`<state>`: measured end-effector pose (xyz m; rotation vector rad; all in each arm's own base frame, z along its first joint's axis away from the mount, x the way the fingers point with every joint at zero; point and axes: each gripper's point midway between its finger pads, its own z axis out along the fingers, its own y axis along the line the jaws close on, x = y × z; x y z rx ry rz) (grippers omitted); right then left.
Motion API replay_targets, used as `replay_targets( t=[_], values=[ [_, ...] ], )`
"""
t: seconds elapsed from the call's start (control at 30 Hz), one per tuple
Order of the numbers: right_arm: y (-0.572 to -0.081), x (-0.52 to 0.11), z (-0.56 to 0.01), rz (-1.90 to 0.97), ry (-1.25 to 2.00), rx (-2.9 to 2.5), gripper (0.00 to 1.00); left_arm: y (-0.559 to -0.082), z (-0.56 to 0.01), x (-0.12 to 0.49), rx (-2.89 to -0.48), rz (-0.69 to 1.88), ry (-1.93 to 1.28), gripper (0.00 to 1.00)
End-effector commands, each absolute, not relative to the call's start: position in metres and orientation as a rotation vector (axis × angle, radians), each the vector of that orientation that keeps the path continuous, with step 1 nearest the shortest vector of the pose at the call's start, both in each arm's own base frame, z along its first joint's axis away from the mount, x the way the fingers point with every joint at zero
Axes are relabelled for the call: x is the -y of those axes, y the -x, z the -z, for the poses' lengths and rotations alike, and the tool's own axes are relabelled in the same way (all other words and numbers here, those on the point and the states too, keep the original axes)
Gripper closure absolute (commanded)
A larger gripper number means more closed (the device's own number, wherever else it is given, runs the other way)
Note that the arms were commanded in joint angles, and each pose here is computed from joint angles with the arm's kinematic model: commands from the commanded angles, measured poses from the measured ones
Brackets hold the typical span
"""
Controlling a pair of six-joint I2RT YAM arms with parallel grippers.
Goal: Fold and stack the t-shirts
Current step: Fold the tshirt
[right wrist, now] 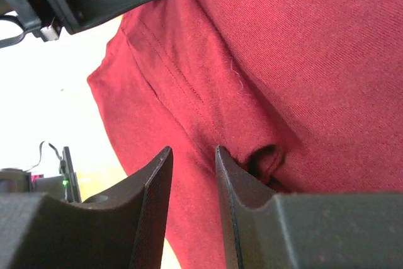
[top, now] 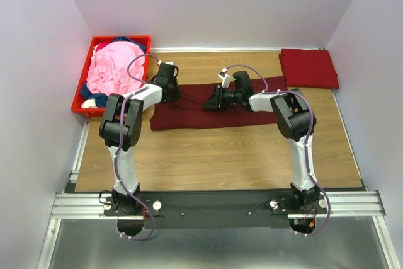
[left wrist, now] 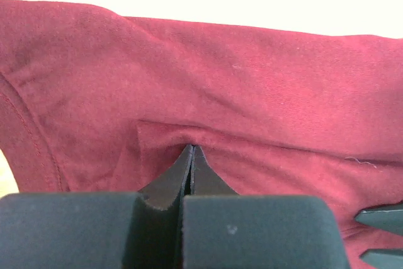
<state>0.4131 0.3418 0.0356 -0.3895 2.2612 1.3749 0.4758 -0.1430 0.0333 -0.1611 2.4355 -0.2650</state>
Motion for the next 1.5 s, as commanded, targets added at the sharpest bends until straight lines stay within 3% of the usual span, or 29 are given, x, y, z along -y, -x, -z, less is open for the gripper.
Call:
replay_targets(
  t=[0.0,0.13,0.3,0.4,0.57,0.77,1.07,1.37,1.47],
  values=[
    [-0.407,-0.326,-0.029,-1.342,0.384,-2.276,0.59,-0.475,-0.033,0.136,-2.445,0.225,0.179,1.0],
    [-0.407,-0.311,-0.059,-1.192,0.442,-2.242,0.57,-0.473,-0.074,0.128,-2.365,0.158,0.199,0.97],
    [-0.423,-0.252,-0.066,-0.709,0.322,-2.297,0.46,-0.452,-0.101,0.132,-2.328,0.049,0.209,0.75],
    [-0.418,-0.209,-0.055,-0.431,0.193,-2.387,0.39,-0.427,-0.099,0.142,-2.354,0.017,0.184,0.73],
    [-0.402,-0.174,-0.041,-0.235,0.111,-2.45,0.38,-0.384,-0.075,0.15,-2.425,0.066,0.176,0.73],
    [-0.387,-0.166,-0.027,-0.207,0.112,-2.494,0.38,-0.354,-0.051,0.149,-2.468,0.127,0.202,0.74],
    [-0.36,-0.162,-0.002,-0.219,0.149,-2.591,0.39,-0.351,-0.014,0.138,-2.551,0.068,0.221,0.75],
    [-0.25,-0.192,0.004,-0.557,0.212,-2.855,0.39,-0.434,-0.03,0.119,-2.533,-0.047,0.166,0.75],
    [-0.215,-0.216,-0.002,-0.662,0.265,-2.893,0.39,-0.486,-0.055,0.127,-2.455,-0.064,0.137,0.74]
  ],
)
